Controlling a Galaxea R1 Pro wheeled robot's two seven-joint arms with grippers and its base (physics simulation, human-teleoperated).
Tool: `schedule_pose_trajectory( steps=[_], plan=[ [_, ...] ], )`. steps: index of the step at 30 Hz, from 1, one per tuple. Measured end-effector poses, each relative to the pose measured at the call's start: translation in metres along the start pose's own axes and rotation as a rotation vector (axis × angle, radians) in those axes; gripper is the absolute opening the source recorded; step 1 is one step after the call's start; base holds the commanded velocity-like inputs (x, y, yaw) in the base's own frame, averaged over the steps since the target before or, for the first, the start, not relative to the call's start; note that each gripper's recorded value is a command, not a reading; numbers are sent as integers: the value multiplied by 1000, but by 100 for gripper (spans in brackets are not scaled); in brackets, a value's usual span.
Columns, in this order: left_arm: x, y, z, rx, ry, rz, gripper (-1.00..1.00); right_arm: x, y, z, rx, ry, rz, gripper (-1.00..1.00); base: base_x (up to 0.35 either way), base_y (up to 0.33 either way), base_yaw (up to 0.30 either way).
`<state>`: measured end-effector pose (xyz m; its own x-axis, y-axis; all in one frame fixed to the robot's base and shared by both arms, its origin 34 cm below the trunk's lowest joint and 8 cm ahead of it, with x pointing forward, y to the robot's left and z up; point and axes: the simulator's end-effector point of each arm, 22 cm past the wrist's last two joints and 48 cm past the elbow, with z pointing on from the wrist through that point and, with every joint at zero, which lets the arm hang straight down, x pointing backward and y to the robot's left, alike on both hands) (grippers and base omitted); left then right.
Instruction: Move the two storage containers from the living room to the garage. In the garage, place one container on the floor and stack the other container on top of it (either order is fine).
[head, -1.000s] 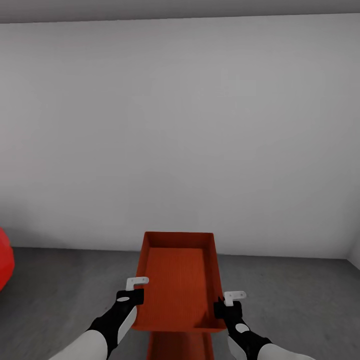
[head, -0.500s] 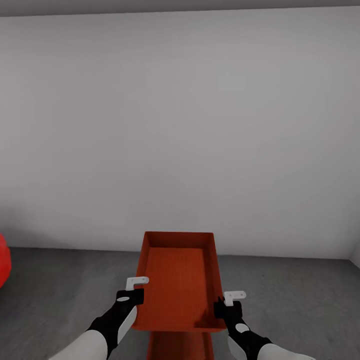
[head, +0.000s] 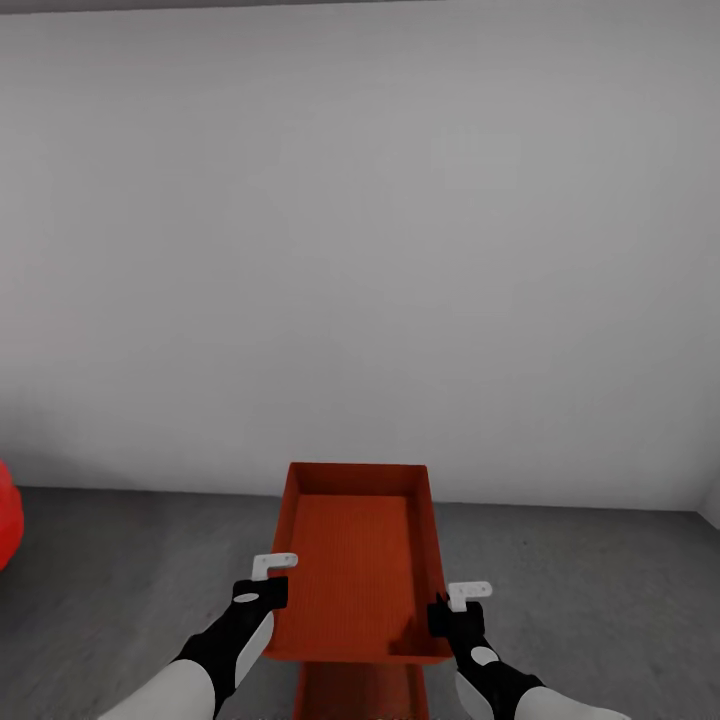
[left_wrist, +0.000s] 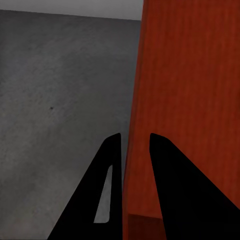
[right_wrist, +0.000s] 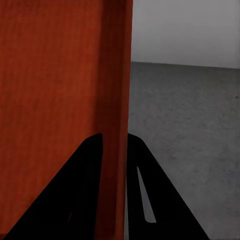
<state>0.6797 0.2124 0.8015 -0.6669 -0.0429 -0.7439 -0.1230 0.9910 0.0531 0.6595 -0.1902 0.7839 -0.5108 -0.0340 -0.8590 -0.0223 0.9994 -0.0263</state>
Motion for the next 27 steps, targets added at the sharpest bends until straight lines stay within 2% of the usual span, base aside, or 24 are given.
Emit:
schedule_pose_trajectory(
  steps=[27],
  plan=[
    [23,0,11,-2,45,6,-100,24,1,5,-2,45,-1,-100,0,0,0]
  ],
)
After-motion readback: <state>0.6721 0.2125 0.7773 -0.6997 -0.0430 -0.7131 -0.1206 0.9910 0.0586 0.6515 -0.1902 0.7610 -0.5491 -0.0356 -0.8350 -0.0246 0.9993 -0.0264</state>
